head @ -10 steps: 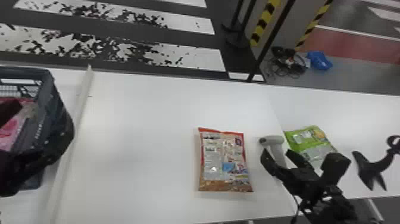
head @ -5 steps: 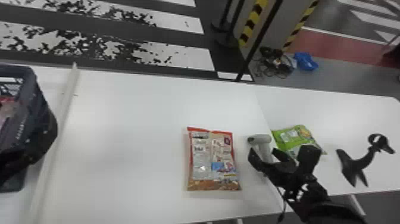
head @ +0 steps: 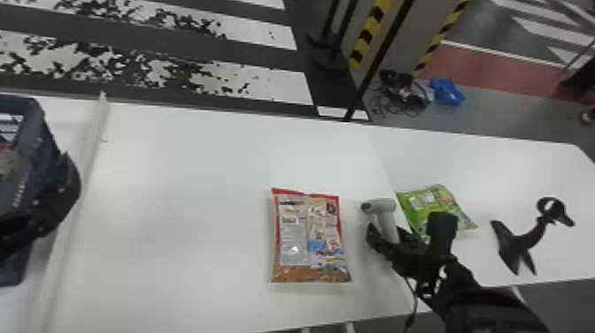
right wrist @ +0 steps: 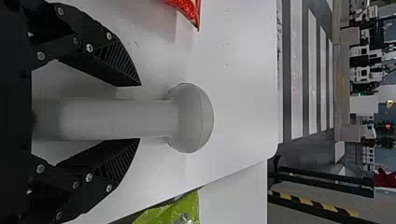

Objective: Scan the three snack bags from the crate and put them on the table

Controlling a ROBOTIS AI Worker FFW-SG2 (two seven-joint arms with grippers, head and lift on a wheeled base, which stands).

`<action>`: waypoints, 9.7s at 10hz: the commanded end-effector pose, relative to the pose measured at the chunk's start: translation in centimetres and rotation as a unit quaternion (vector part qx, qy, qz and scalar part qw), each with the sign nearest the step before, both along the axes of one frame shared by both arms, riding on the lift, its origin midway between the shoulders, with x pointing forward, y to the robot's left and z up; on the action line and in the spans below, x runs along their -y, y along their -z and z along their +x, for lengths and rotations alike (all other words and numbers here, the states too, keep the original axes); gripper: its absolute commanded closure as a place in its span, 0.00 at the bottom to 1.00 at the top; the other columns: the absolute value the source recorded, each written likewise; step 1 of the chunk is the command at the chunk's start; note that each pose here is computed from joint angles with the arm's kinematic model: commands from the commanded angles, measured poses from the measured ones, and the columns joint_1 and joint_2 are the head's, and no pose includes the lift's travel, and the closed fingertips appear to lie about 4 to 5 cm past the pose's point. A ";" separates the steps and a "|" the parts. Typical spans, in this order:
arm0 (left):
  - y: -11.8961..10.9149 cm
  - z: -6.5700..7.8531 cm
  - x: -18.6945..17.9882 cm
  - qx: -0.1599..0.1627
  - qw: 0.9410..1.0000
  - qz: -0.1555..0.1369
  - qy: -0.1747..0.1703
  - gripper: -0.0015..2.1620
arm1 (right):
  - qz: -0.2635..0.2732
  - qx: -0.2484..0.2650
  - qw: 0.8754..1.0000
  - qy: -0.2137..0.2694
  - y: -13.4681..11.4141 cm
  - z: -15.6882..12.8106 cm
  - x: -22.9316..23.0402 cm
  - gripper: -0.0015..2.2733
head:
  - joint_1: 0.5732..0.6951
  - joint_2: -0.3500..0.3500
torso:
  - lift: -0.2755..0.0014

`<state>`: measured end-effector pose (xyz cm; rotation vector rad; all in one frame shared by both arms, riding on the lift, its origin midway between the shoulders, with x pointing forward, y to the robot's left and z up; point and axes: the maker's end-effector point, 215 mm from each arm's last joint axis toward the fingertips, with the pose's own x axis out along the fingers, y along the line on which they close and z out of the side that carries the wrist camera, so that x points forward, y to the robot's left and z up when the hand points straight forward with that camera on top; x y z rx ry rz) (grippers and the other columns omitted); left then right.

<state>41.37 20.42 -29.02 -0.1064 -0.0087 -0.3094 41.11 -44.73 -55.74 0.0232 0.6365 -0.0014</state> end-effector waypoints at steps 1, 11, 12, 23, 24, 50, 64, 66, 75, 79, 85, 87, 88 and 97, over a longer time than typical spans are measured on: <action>-0.1 0.0 0.0 0.001 1.000 0.000 0.000 0.01 | 0.004 -0.001 1.000 -0.004 0.0 -0.1 -0.4 0.98 | 1.00 0.04 | 0.66; -0.7 -0.3 1.1 0.010 1.000 -0.007 0.009 0.02 | 0.113 0.071 0.991 0.020 -13.0 -6.1 -7.4 0.99 | 1.00 0.07 | 0.66; -1.1 -0.3 1.2 0.018 1.000 -0.007 0.008 0.02 | 0.136 0.045 0.989 0.017 -12.8 -7.5 -9.6 0.98 | 1.00 0.09 | 0.66; -3.3 -1.9 0.9 0.056 0.998 -0.010 0.005 0.02 | 0.084 0.050 0.995 -0.016 -12.5 -5.5 -24.1 0.99 | 1.00 0.43 | 0.66; -3.3 -1.9 0.8 0.053 0.999 -0.011 0.001 0.02 | 0.063 0.058 0.996 -0.016 -12.1 -5.1 -24.6 0.99 | 1.00 0.45 | 0.66; 0.7 -1.1 3.2 -0.013 1.000 0.013 -0.018 0.02 | 0.008 0.038 0.996 0.078 -6.2 -1.1 2.9 0.98 | 1.00 0.00 | 0.66; 1.9 -0.6 4.0 -0.025 0.999 0.026 -0.011 0.02 | 0.154 -0.072 0.984 -0.051 -11.4 -4.7 -5.6 0.04 | 1.00 0.00 | 0.66; 1.8 -0.5 4.0 -0.024 0.999 0.028 -0.010 0.02 | 0.218 -0.124 0.964 -0.086 -10.8 -5.6 -8.7 0.04 | 1.00 0.05 | 0.66; 1.9 -0.6 4.3 -0.023 0.999 0.040 -0.003 0.02 | 0.303 -0.169 0.928 -0.138 -4.5 -3.2 -11.7 0.04 | 1.00 0.15 | 0.66; 2.1 -0.4 4.0 -0.024 0.999 0.043 -0.004 0.02 | 0.310 -0.176 0.918 -0.172 -3.3 -3.5 -14.0 0.28 | 1.00 0.18 | 0.66; 2.3 0.2 3.6 -0.021 0.998 0.056 -0.006 0.02 | 0.340 -0.164 0.906 -0.192 -7.1 -4.2 -16.2 0.94 | 1.00 0.24 | 0.66; 2.9 0.9 3.7 -0.028 0.998 0.059 -0.008 0.02 | 0.382 -0.130 0.896 -0.188 -10.6 -3.4 -16.2 0.94 | 1.00 0.26 | 0.66; 3.4 1.1 3.9 -0.032 0.998 0.059 -0.006 0.02 | 0.413 -0.100 0.889 -0.171 -13.4 -2.5 -14.7 0.94 | 1.00 0.27 | 0.66; 6.3 1.9 4.7 -0.074 0.995 0.065 0.006 0.02 | 0.153 0.174 0.939 0.253 -15.2 16.4 13.3 0.94 | 1.00 0.00 | 0.66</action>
